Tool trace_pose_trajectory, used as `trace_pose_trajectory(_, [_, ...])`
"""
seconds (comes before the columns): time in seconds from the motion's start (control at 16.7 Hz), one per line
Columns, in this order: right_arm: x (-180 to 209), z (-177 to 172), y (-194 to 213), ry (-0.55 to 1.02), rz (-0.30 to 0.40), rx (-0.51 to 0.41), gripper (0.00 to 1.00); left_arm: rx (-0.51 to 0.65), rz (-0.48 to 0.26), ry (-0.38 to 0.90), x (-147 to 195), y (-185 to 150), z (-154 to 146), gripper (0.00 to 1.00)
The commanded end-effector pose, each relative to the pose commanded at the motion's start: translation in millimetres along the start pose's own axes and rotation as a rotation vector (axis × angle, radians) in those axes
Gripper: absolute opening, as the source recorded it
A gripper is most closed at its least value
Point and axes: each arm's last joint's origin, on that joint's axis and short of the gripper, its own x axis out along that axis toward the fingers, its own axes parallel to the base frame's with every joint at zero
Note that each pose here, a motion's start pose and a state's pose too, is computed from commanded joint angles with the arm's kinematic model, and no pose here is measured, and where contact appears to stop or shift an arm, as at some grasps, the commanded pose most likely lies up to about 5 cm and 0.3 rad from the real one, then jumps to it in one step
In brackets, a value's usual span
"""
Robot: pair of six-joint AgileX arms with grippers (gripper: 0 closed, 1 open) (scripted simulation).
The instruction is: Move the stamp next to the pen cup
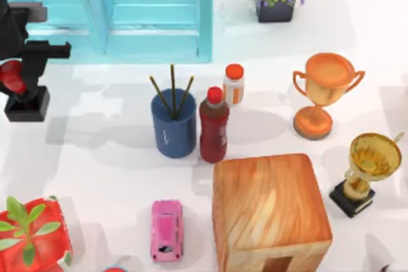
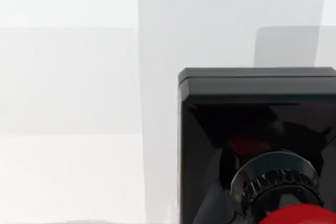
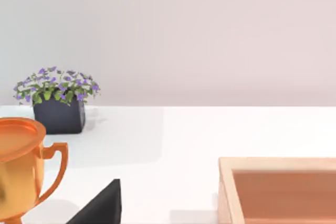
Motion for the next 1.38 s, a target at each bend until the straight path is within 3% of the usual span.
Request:
trace_pose_trajectory(0.48, [0, 0, 0, 0.000, 0.000, 0.000, 1.00, -0.004, 0.000, -0.007, -83, -81, -15, 0.00])
trace_pose_trajectory(0.9, [0, 0, 0, 0.000, 0.000, 0.000, 1.00, -0.016, -0.001, -0.007, -86, -85, -17, 0.00])
trace_pose_trajectory(1.38, [0, 0, 0, 0.000, 0.000, 0.000, 1.00, -0.008, -0.005, -0.007, -91, -136, -34, 0.00])
